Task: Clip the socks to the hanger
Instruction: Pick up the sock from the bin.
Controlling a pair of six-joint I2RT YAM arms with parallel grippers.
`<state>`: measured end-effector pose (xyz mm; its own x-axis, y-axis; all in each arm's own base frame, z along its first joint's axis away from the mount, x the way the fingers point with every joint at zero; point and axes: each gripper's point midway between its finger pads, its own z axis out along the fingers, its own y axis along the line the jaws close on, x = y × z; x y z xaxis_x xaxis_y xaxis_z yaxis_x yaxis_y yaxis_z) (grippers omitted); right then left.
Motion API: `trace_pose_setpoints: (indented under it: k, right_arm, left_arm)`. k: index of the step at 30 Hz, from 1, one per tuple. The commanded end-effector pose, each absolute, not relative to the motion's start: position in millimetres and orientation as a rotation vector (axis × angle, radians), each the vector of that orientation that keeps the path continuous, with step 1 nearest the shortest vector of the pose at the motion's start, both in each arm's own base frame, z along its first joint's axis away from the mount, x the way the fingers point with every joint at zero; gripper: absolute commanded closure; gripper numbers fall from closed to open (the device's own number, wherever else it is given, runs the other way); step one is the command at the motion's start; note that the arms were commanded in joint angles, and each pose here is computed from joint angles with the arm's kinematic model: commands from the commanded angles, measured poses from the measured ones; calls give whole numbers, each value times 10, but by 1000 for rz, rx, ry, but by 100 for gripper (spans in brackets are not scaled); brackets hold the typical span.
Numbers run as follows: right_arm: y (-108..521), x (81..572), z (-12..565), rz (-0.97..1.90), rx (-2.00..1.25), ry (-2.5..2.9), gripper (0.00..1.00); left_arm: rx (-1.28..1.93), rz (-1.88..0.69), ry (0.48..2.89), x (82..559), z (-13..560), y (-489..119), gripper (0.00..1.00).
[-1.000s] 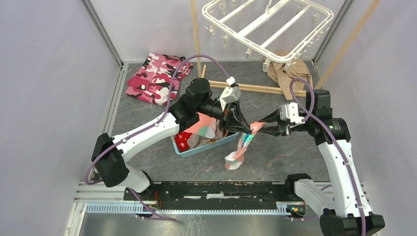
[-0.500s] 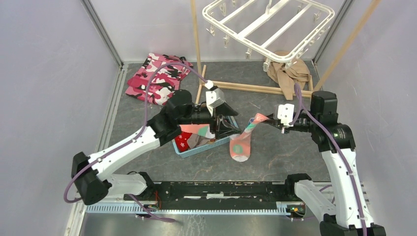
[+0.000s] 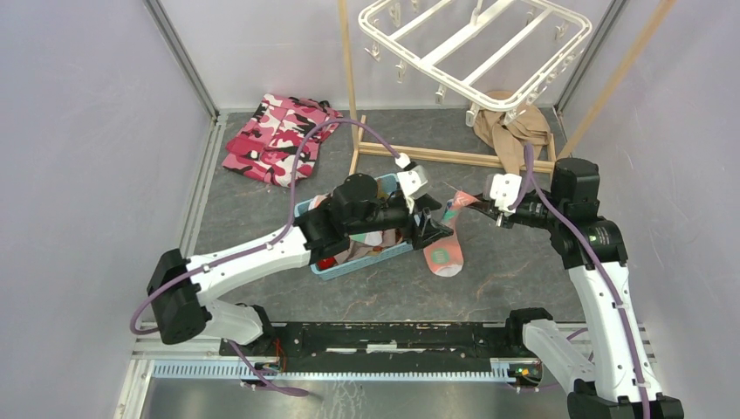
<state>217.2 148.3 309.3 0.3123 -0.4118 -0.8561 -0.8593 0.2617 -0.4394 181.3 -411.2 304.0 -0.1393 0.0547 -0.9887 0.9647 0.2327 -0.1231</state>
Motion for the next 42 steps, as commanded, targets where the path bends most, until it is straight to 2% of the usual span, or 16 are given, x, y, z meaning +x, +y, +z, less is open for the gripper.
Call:
trace_pose_setpoints:
  k: [1,6,10,12,13,15,17,20,22,26,35,42]
  right_arm:
    - [1504,2190,3160,458,-1339,1275,99]
    - [1525,2157,3147,481,-1344,1267,99]
    - [1536,2131,3123,496,-1349,1266,98]
    - [1543,2117,3111,508,-1350,1267,96]
    - [1546,2106,3098,517,-1351,1272,93]
    - [1554,2088,3073,538,-1350,1285,79]
    - [1578,2051,3033,582,-1349,1297,56]
    - [1638,1942,2962,681,-1358,1298,31]
    - [1662,1888,2907,724,-1368,1292,24]
    - [1716,1829,2870,801,-1371,1266,21]
    - [1787,1853,2987,873,-1376,1209,22]
    - [1828,1804,3097,913,-1373,1162,31]
  left_arm:
    - [937,-1092,1387,1946,3411,-4251,29]
    - [949,-1078,1406,2007,3314,-4344,38]
    - [964,-1071,1405,2025,3284,-4384,82]
    - [980,-1064,1399,2015,3269,-4376,95]
    - [993,-1054,1390,2004,3263,-4358,98]
    - [1041,-1007,1354,1983,3205,-4286,98]
    - [1109,-927,1309,1963,3051,-4162,98]
    - [1187,-786,1219,1966,2950,-3958,98]
    - [1201,-719,1156,1966,3006,-3846,98]
    - [1192,-712,1056,1884,3157,-3763,98]
    - [1190,-887,1029,1704,3204,-3924,98]
    - [1207,-942,1026,1641,3165,-3985,98]
